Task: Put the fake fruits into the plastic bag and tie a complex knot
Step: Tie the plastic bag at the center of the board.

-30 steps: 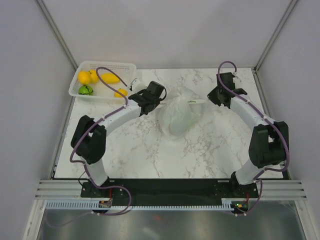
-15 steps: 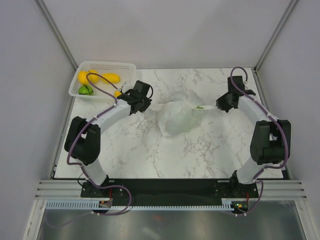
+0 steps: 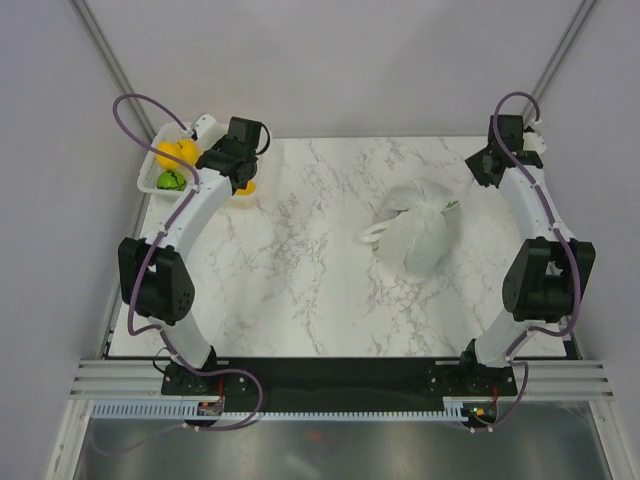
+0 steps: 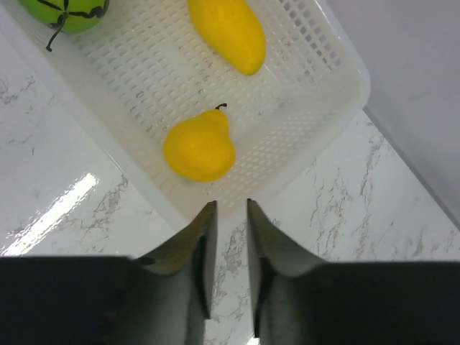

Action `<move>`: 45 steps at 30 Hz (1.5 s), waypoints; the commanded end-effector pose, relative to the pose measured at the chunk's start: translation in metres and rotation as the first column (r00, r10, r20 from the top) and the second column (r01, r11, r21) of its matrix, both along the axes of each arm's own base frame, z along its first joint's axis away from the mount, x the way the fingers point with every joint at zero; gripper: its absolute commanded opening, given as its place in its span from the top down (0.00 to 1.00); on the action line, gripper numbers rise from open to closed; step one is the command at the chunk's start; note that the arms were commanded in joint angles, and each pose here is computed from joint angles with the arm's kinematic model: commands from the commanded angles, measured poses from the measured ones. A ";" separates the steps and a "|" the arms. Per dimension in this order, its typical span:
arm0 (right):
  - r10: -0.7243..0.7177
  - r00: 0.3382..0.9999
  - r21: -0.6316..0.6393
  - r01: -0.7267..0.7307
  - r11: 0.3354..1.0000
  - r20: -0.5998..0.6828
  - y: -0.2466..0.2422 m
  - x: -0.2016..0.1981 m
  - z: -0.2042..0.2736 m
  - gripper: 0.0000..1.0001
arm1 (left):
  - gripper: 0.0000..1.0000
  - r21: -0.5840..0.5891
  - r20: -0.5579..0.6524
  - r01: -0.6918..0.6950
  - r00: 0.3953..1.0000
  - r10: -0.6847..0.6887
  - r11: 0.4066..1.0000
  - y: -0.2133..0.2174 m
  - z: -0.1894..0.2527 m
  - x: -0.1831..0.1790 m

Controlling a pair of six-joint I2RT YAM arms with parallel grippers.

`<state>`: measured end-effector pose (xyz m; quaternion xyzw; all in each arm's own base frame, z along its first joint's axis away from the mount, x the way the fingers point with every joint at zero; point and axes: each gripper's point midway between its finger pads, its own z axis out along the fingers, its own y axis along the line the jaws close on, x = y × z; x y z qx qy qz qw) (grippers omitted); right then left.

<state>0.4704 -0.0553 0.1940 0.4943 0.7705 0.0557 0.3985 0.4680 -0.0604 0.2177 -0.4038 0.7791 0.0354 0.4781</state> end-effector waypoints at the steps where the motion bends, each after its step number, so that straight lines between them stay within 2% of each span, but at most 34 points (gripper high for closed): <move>1: 0.063 0.998 0.026 -0.064 0.998 0.009 0.012 0.011 0.003 0.60 | 0.60 0.005 -0.023 0.073 0.997 -0.073 0.997 -0.010 0.004 0.004; 3: 0.094 0.995 0.017 -0.094 0.995 0.021 0.016 0.015 0.010 0.55 | 0.43 -0.041 -0.025 0.137 0.990 -0.138 0.990 -0.023 0.007 0.003; 6: 0.123 0.992 0.000 -0.123 0.992 -0.012 0.017 0.010 0.009 0.45 | 0.27 -0.120 -0.034 0.276 0.959 -0.282 0.954 -0.054 0.007 0.000; 7: 0.134 0.991 -0.017 -0.135 0.991 -0.027 0.017 0.007 0.009 0.34 | 0.25 -0.138 -0.037 0.312 0.947 -0.319 0.940 -0.064 0.006 -0.004; 8: 0.131 0.990 -0.028 -0.132 0.991 -0.048 0.015 0.003 0.005 0.28 | 0.23 -0.165 -0.050 0.349 0.931 -0.361 0.922 -0.077 0.000 -0.010; 9: 0.113 0.991 -0.048 -0.117 0.992 -0.077 0.011 -0.004 0.002 0.25 | 0.16 -0.177 -0.044 0.383 0.917 -0.396 0.907 -0.096 0.001 -0.019; 10: 0.108 0.991 -0.062 -0.113 0.992 -0.084 0.009 -0.008 0.002 0.14 | 0.10 -0.184 -0.046 0.401 0.908 -0.415 0.897 -0.107 -0.001 -0.026; 12: 0.099 0.987 -0.075 -0.109 0.991 -0.124 0.006 -0.019 -0.007 0.13 | 0.04 -0.234 -0.056 0.439 0.885 -0.463 0.867 -0.142 -0.011 -0.045; 15: 0.071 0.983 -0.101 -0.089 0.991 -0.170 0.000 -0.036 -0.012 0.12 | 0.04 -0.359 -0.068 0.439 0.868 -0.492 0.823 -0.187 -0.028 -0.074; 18: 0.032 0.981 -0.125 -0.057 0.990 -0.191 -0.006 -0.052 -0.016 0.15 | 0.08 -0.456 -0.096 0.397 0.868 -0.488 0.796 -0.219 -0.046 -0.100; 20: 0.015 0.979 -0.134 -0.044 0.990 -0.205 -0.009 -0.061 -0.021 0.18 | 0.10 -0.459 -0.102 0.394 0.867 -0.488 0.796 -0.237 -0.054 -0.114; 25: 0.004 0.971 -0.135 -0.037 0.990 -0.239 -0.012 -0.071 -0.034 0.26 | 0.11 -0.496 -0.118 0.385 0.858 -0.499 0.779 -0.274 -0.072 -0.116; 30: 0.010 0.973 -0.130 -0.041 0.991 -0.230 -0.012 -0.068 -0.036 0.27 | 0.12 -0.506 -0.123 0.394 0.848 -0.516 0.767 -0.311 -0.097 -0.107; 38: 0.023 0.975 -0.120 -0.051 0.991 -0.219 -0.010 -0.064 -0.039 0.26 | 0.12 -0.484 -0.087 0.376 0.878 -0.471 0.790 -0.330 -0.121 -0.089; 45: 0.024 0.973 -0.124 -0.053 0.991 -0.231 -0.011 -0.065 -0.045 0.25 | 0.12 -0.532 -0.053 0.336 0.903 -0.427 0.777 -0.348 -0.129 -0.082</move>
